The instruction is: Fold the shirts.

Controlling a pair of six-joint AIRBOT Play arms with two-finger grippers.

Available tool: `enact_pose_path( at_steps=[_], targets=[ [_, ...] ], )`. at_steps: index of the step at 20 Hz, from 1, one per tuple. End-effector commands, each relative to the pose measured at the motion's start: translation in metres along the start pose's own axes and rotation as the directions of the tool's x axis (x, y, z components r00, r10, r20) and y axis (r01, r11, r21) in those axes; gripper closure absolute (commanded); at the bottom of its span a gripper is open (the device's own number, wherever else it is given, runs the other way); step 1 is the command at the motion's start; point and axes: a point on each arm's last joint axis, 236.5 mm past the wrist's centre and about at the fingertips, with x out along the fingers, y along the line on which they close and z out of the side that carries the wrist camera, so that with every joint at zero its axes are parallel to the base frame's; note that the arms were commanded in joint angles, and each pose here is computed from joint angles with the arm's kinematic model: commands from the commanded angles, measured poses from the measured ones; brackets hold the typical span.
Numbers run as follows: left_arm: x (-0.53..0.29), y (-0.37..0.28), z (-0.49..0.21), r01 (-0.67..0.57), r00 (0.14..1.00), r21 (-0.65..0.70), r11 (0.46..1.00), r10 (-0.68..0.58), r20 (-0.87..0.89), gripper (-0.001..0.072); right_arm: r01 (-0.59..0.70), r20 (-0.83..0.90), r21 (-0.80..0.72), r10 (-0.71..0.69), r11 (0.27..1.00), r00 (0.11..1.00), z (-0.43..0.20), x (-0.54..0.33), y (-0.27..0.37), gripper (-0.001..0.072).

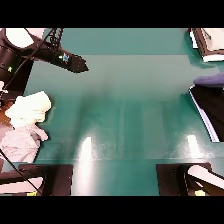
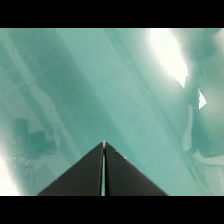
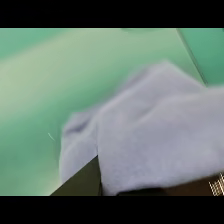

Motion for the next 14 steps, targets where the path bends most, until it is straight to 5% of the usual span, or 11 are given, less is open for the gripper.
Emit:
enact_pose_path(
  at_steps=[1, 4, 5, 7, 8, 11, 14],
  targets=[
    [0.000, 0.001, -0.002, -0.003, 1.000, 0.006, 1.000, 0.003, -0.007, 0.0682, 0.191, -0.208, 0.046, -0.178, 0.981, 0.962, -0.057, -0.006, -0.048, 0.0698],
    [0.000, 0.001, -0.004, -0.002, 1.000, 0.030, 1.000, 0.003, -0.019, 0.0682, 0.361, -0.344, 0.019, -0.333, 0.932, 0.878, -0.109, -0.011, -0.089, 0.0688],
    [0.000, 0.000, -0.005, -0.001, 1.000, 0.038, 0.999, 0.002, -0.022, 0.0682, 0.428, -0.375, -0.005, -0.399, 0.904, 0.837, -0.123, -0.017, -0.106, 0.0554],
    [0.000, 0.000, -0.005, 0.000, 1.000, 0.051, 0.999, 0.001, -0.023, 0.0682, 0.525, -0.406, -0.049, -0.497, 0.850, 0.767, -0.141, -0.030, -0.129, 0.0131],
    [0.000, 0.000, -0.005, 0.000, 1.000, 0.051, 0.999, 0.001, -0.023, 0.0682, 0.559, -0.412, -0.052, -0.527, 0.828, 0.743, -0.147, -0.035, -0.136, 0.0073],
    [0.000, 0.000, -0.005, -0.001, 1.000, 0.050, 0.999, 0.002, -0.021, 0.0682, 0.568, -0.395, -0.001, -0.522, 0.823, 0.756, -0.145, -0.037, -0.131, 0.0075],
    [0.000, 0.001, -0.002, -0.005, 1.000, 0.051, 0.999, 0.005, -0.010, 0.0682, 0.356, -0.346, 0.116, -0.298, 0.927, 0.890, -0.128, -0.009, -0.062, 0.0084]
  ],
)
